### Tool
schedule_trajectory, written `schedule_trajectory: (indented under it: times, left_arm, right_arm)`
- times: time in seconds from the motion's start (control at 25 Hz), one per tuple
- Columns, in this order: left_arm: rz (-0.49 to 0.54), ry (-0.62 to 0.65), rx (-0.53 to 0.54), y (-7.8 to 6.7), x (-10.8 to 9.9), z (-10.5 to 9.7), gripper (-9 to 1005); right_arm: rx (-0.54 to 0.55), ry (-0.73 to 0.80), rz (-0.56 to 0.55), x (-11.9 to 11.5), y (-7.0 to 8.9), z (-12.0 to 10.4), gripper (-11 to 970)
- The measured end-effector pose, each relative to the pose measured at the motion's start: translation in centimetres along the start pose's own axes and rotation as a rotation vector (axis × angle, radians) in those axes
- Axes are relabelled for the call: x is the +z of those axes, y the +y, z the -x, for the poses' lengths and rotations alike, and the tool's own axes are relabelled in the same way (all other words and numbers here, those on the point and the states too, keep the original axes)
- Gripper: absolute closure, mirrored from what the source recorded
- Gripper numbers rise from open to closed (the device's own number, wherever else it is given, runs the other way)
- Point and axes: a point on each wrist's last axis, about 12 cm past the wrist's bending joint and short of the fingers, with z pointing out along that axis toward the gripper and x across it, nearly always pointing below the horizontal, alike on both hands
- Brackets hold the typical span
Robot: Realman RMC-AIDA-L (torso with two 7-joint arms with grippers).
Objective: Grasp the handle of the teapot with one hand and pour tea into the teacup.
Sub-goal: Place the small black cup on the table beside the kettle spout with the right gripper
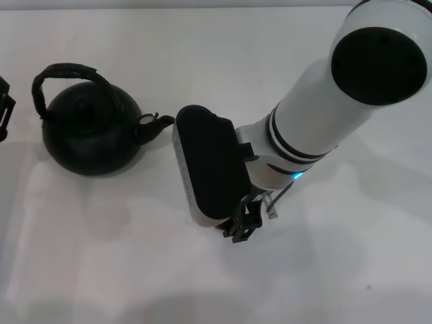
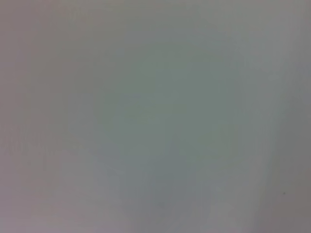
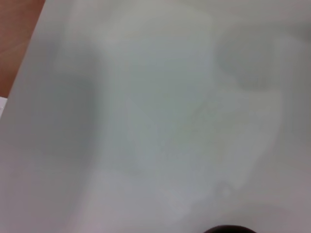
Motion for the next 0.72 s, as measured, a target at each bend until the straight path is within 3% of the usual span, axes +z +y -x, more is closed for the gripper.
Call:
schedule_trajectory:
  times: [0.32,0.72]
  left_arm:
    - [-0.002,-0.001,0.000,0.0,0.1,0.0,207]
    - [-0.002,-0.002,0.004,0.0,0.1,0.0,207]
  right_arm:
    - [-0.015,-0.015,-0.005,-0.2,0.0,0.0,117]
    - [0.037,-0.101,-0.010,-0.5,0.2,-1.3,117]
